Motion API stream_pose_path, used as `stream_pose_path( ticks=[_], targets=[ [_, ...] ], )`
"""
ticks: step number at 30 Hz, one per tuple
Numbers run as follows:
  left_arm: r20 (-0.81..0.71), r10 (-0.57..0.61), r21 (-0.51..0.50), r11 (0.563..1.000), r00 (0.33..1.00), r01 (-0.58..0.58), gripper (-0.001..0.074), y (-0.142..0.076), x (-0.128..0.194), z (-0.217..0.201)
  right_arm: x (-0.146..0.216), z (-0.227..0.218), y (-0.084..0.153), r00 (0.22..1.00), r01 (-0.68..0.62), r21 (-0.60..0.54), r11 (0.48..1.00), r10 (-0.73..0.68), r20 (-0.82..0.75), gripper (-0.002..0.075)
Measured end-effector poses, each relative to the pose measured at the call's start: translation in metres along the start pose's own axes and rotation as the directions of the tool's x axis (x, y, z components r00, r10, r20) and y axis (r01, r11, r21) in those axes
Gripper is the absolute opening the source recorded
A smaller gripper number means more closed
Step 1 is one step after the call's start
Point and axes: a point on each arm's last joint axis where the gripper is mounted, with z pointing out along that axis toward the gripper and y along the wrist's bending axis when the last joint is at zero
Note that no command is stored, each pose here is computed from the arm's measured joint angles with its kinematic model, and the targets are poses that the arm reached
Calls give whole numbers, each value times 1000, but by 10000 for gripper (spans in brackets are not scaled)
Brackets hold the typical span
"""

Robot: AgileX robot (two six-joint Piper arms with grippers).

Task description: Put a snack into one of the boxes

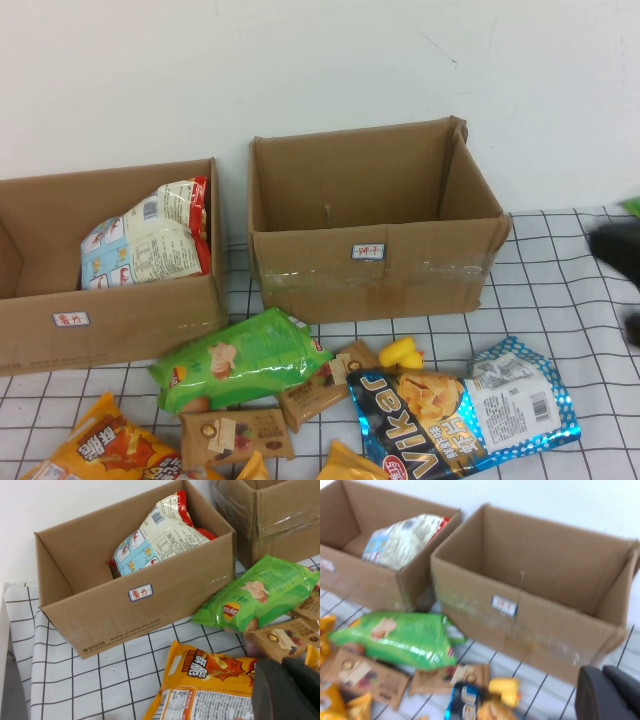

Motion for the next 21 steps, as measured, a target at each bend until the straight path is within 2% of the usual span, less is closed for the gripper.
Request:
stream_pose_path(
  ticks=[5,11,18,21],
  targets=[
    [0,-2,0,1000,1000,2,-2,0,0,0,32,-38,8,1000,-14,-30,999,13,-11,-1],
    [0,-2,0,1000,1000,2,-2,0,0,0,78,-69,19,991,-16,-90,996,4,-132,-1],
    [0,-2,0,1000,1000,2,-2,0,0,0,113,-85,18,991,95,-14,995,-94,97,-1],
    [0,-2,0,1000,1000,2,-2,0,0,0,130,-86,19,986,108,0,994,-107,126,-1]
  ],
)
